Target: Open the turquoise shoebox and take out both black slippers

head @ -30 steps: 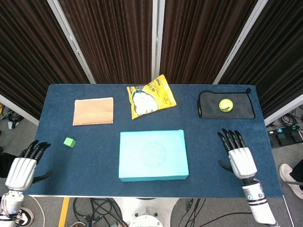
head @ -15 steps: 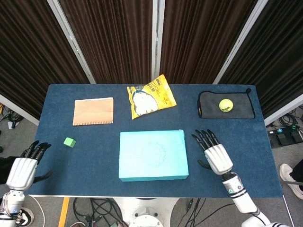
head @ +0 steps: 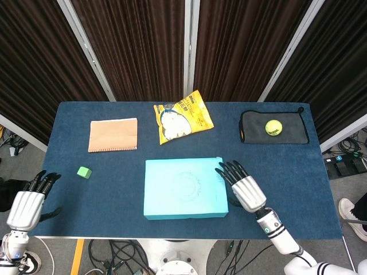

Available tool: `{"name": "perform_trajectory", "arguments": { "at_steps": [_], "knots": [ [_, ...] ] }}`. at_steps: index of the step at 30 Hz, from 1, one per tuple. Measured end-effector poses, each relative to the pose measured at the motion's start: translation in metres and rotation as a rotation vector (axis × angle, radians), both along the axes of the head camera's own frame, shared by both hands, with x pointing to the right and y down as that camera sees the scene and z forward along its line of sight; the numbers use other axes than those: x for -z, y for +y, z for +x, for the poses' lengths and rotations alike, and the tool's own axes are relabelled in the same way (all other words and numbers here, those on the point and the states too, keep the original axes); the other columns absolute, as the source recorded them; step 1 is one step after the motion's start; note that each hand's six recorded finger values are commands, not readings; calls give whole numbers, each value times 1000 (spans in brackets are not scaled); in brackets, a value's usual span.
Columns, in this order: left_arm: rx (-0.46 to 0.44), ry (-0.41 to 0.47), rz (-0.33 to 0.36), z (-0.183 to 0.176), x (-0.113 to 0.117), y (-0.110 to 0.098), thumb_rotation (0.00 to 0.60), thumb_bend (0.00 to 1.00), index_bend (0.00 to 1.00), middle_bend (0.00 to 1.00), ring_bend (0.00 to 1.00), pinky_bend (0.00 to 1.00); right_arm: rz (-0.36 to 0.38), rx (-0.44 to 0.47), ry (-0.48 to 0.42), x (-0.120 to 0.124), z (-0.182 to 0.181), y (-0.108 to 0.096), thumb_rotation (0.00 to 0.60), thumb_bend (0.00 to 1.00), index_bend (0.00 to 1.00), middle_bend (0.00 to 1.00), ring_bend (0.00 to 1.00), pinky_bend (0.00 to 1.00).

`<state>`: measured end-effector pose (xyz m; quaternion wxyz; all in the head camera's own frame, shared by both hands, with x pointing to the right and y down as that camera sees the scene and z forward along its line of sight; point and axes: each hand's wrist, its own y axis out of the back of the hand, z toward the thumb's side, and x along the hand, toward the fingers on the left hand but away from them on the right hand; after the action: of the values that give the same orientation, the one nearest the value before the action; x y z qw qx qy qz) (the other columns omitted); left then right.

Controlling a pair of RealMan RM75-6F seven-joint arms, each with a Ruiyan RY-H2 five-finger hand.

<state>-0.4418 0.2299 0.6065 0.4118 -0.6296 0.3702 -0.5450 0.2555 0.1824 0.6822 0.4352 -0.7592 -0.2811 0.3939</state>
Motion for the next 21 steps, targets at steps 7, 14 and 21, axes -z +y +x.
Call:
{"name": "perform_trajectory", "arguments": {
  "at_steps": [7,14,21],
  "knots": [
    [-7,2,-2,2,0,0,600,12,157,156,81,283,-22,35,-35,1,-13,8,600,64,0,0,0,0],
    [-7,1,-1,1,-1,0,600,13,157,156,81,283,-49,58,-59,0,-25,15,600,57,0,0,0,0],
    [-6,0,-6,0,-1,1,600,13,157,156,81,283,-93,50,-105,10,-27,22,600,65,0,0,0,0]
  ]
}}
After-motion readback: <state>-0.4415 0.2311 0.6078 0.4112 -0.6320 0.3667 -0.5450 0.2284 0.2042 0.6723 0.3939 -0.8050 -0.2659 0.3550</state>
